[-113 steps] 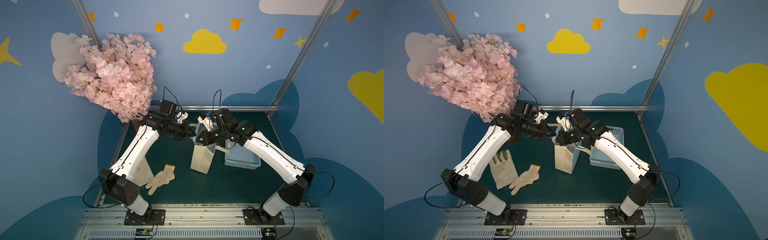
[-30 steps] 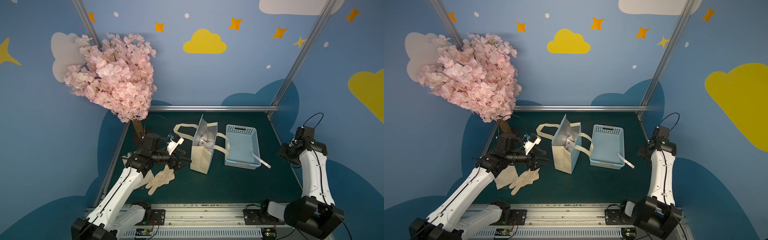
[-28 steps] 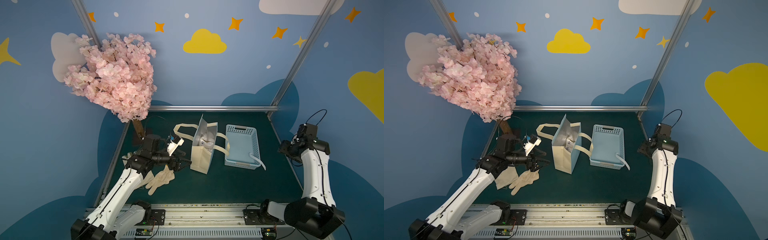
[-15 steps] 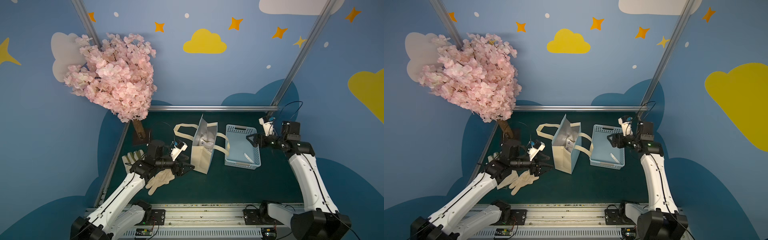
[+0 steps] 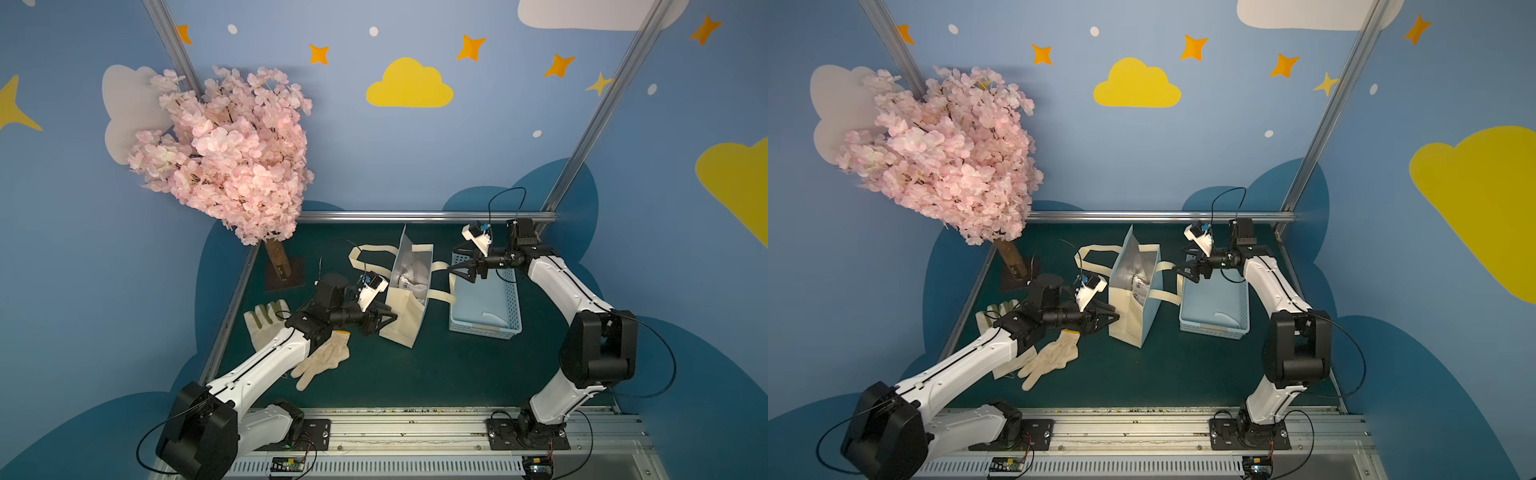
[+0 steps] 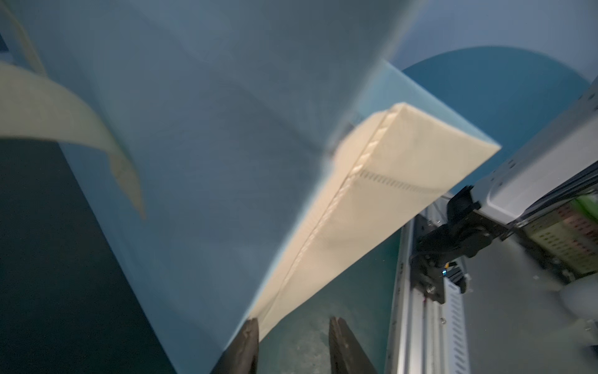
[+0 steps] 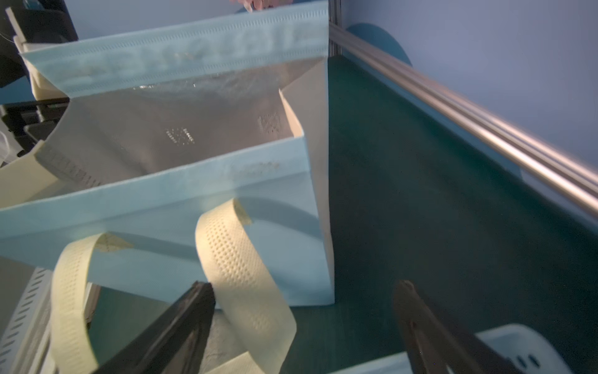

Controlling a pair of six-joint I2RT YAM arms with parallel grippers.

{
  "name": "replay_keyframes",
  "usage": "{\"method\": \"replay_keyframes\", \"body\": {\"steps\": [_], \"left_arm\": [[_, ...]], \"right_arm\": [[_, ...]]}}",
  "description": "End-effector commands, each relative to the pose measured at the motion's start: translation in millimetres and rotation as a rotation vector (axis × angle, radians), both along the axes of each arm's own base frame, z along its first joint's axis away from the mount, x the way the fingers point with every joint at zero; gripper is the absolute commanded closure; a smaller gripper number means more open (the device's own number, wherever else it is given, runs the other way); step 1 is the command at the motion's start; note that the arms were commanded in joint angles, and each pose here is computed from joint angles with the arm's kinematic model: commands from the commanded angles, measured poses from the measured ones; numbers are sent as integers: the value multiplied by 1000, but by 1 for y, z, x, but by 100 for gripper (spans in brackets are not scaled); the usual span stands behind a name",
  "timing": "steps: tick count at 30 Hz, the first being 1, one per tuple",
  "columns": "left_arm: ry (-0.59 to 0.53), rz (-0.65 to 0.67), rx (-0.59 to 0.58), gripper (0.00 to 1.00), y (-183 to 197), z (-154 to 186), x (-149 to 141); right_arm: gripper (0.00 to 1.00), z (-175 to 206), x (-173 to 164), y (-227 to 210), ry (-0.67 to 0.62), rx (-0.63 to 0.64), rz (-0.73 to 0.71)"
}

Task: Place the ice pack in the delivery bag
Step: Close the delivery bag at the center of the board.

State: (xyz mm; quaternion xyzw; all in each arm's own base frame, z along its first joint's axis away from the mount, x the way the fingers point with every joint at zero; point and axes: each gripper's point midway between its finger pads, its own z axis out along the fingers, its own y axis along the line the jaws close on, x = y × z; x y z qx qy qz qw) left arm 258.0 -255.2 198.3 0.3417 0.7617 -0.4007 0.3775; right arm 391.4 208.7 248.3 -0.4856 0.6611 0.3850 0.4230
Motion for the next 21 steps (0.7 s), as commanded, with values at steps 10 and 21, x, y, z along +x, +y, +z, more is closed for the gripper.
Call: {"method": "replay_keyframes", "body": {"steps": [10,21], "left_arm": [[-130,128,15,97,18,20,21],[-147,196,-27,97,61,29,33]], "right_arm": [[22,7,-11,61,-36,77,250],[100,8,-45,68,73,19,247]]}}
